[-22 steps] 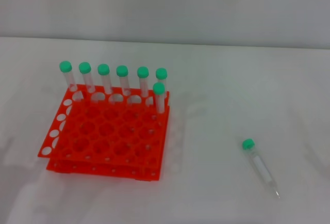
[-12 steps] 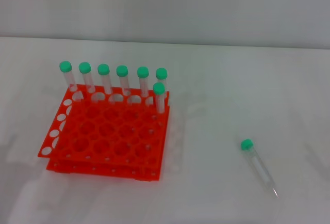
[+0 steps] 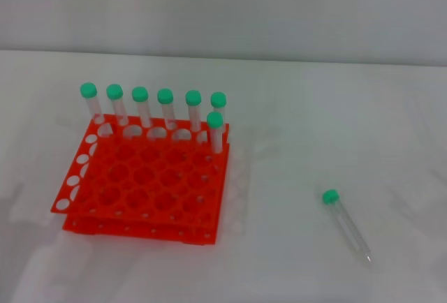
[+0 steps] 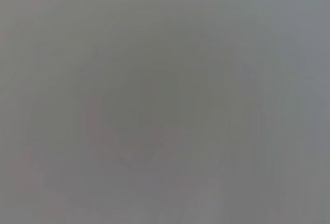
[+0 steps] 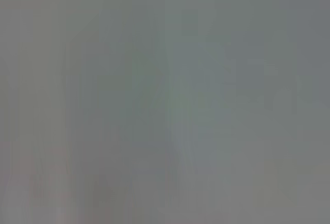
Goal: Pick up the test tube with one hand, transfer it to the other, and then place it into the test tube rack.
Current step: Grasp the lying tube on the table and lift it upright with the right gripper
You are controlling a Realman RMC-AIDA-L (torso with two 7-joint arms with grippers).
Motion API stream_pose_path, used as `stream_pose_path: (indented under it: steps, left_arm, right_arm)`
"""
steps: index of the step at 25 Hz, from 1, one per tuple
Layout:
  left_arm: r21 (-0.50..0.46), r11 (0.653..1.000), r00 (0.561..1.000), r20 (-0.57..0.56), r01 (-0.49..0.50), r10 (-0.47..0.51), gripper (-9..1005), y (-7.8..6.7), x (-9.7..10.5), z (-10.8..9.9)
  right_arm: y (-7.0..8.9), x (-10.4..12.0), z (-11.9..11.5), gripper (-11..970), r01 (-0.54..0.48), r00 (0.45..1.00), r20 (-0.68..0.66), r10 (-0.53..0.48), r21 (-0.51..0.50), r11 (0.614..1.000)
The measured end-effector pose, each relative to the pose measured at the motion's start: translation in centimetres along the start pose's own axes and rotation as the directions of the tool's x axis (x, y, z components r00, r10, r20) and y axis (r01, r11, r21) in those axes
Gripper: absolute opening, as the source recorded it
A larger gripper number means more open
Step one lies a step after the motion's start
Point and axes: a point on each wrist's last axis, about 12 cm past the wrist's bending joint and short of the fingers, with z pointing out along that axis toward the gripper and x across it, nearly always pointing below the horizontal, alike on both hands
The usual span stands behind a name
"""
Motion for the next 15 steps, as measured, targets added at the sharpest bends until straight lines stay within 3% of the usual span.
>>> stream_pose_path:
  steps: [6,11,15]
  left_arm:
    - [0.002,1.0,1.0,-0.003,0.002,-0.002,880,0.1,0.1,0.2]
    - [-0.002,1.0,1.0,-0.011,-0.001,0.001,880,0.2,0.2,0.4]
    - [0.0,1.0,1.0,-0.009,-0.007,0.007,880,0.3,0.1,0.5]
  right_arm:
    - [-0.5,-4.1,2.8,871,-0.024,0.957,-0.29,-0.013,-0.122,0.992]
    - [1.0,-6.9,5.5,870,-0.05,0.862,-0.506,-0.032,-0.148,0.988]
    - [3.0,-8.7,8.2,870,-0.005,0.772,-0.629,-0.09,-0.148,0.989]
